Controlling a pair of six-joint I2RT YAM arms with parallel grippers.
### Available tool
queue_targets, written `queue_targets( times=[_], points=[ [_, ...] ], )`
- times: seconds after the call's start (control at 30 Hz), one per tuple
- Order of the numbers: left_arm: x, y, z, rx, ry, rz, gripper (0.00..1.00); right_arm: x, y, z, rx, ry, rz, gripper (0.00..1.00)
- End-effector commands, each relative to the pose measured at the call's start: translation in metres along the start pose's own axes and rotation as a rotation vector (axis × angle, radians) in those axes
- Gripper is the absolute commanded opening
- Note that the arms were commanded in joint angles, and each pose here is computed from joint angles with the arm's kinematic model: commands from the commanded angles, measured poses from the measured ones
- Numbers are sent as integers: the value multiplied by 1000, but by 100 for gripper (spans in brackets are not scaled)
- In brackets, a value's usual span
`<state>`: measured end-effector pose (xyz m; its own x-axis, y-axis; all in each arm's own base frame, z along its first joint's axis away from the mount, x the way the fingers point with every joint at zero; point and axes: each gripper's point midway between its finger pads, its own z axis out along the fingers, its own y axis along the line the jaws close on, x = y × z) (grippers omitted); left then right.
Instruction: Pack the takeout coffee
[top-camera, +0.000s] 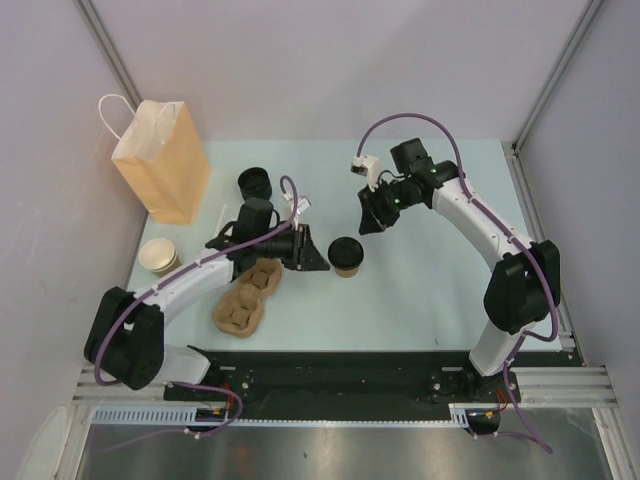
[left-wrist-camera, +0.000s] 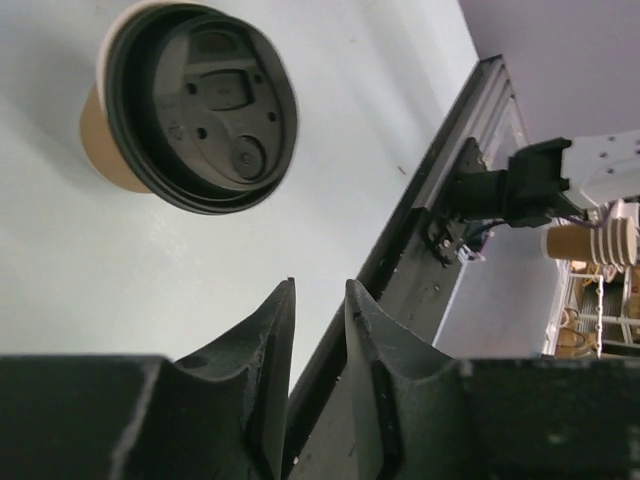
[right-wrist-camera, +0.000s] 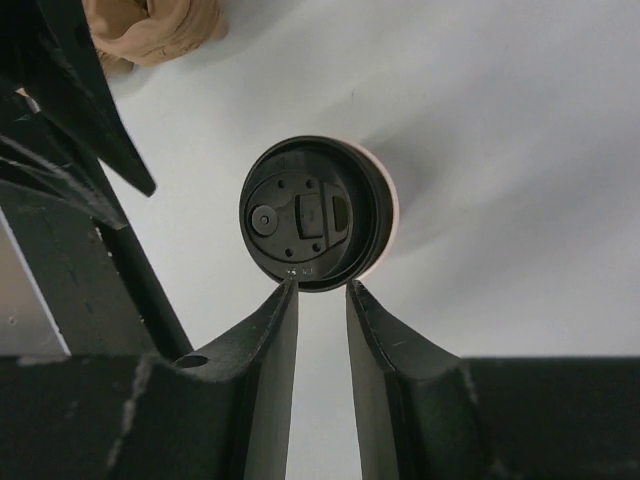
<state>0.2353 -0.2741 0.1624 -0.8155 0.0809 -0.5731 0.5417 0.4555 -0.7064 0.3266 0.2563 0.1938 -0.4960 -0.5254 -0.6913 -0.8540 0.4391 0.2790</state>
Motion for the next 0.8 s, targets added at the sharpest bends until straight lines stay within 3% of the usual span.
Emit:
queue_targets(
  times=[0.0, 0.23, 0.77],
  points=[
    [-16, 9, 8, -64, -28, 52, 30, -7, 13, -10, -46, -52, 52, 31],
    [-28, 19, 19, -103, -17, 67, 21, -8, 7, -3, -47, -57, 80, 31],
    [-21, 31, 30, -139, 34, 43, 11, -8, 1, -4, -42, -64, 89, 31]
  ],
)
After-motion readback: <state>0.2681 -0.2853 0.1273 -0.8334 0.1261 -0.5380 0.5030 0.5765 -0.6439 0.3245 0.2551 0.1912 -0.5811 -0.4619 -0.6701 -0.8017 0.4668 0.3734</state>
